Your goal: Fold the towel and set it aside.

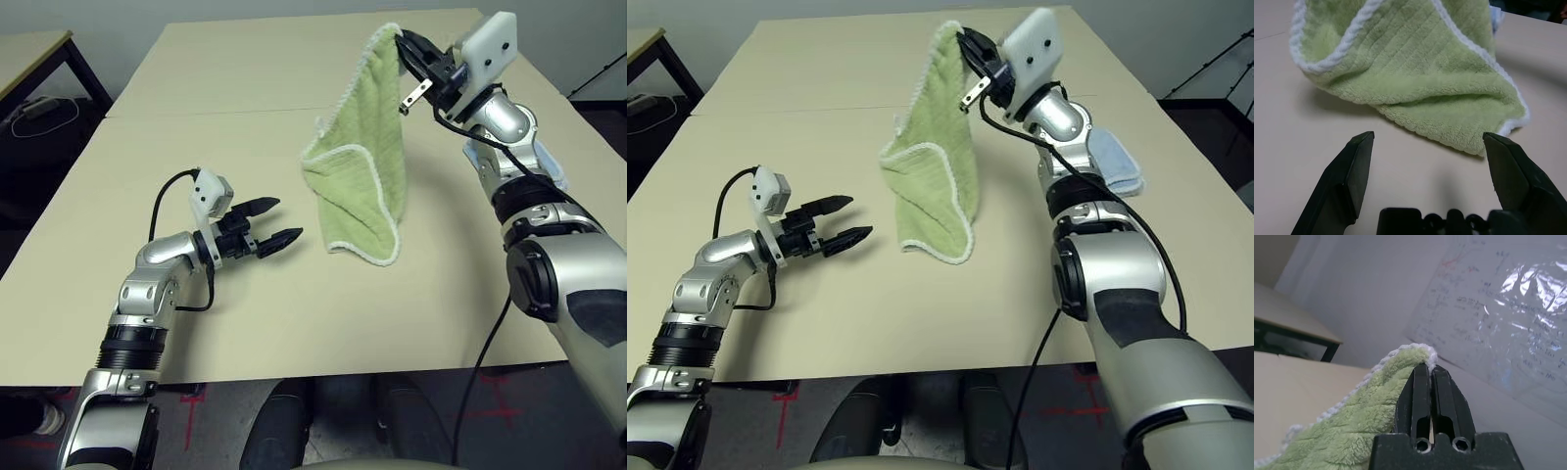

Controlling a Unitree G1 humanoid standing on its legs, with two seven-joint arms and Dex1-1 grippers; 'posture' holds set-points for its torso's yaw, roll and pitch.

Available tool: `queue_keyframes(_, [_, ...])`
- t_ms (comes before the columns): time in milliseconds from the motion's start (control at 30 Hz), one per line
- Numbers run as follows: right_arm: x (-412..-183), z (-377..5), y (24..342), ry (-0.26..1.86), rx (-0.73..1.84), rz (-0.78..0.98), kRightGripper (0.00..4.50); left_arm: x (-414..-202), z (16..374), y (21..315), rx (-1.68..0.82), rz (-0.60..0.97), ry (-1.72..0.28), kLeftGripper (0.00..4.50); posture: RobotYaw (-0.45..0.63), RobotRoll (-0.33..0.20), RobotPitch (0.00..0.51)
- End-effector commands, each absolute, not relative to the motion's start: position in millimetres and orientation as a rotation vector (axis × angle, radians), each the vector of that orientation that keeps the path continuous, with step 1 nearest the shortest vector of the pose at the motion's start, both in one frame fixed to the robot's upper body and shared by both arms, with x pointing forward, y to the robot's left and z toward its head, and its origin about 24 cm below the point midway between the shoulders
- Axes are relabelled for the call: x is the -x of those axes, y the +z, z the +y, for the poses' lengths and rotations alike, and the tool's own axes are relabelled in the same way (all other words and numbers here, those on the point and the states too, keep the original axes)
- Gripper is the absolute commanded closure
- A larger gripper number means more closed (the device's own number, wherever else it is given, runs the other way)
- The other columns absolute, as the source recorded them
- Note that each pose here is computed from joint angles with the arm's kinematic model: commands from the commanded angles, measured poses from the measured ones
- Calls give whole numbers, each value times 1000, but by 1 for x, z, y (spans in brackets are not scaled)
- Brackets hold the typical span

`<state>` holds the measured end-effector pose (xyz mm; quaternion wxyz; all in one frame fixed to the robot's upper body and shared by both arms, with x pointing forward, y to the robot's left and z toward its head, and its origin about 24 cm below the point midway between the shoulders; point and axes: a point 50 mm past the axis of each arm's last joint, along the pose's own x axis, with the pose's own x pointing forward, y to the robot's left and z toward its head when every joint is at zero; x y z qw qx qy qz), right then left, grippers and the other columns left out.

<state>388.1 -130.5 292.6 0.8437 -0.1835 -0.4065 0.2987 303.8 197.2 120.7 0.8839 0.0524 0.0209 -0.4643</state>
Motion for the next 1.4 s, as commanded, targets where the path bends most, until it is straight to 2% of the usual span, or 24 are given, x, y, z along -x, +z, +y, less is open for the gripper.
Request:
queue_keyframes(33, [-379,-129,321,615,345,-1003,4485,-306,195,117,-112,57,-969,0,29,0,112])
queue_keyframes(300, [-369,-134,360,587,277,-1137,4485,-309,191,117,-108,50,-982,0,21,0,115])
queue_keyframes(567, [-371,-135,354,641,282,-1105,4485,-312,191,121,-109,43,-985,0,32,0,117])
queue_keyframes(700, [-368,-133,357,668,274,-1129,4485,-332,195,132,-123,-40,-864,0,31,0,117])
queue_keyframes(800, [-367,-132,358,679,273,-1136,4485,-342,192,138,-121,-59,-858,0,22,0,116])
queue_keyframes(967, [-366,-132,357,689,277,-1137,4485,-347,189,137,-117,-33,-889,0,15,0,114])
queue_keyframes(1100, [-366,-132,357,691,280,-1137,4485,-343,188,128,-95,46,-954,0,18,0,114])
queue_keyframes(1400, [-367,-132,358,695,276,-1129,4485,-342,194,105,-33,183,-928,0,27,0,115])
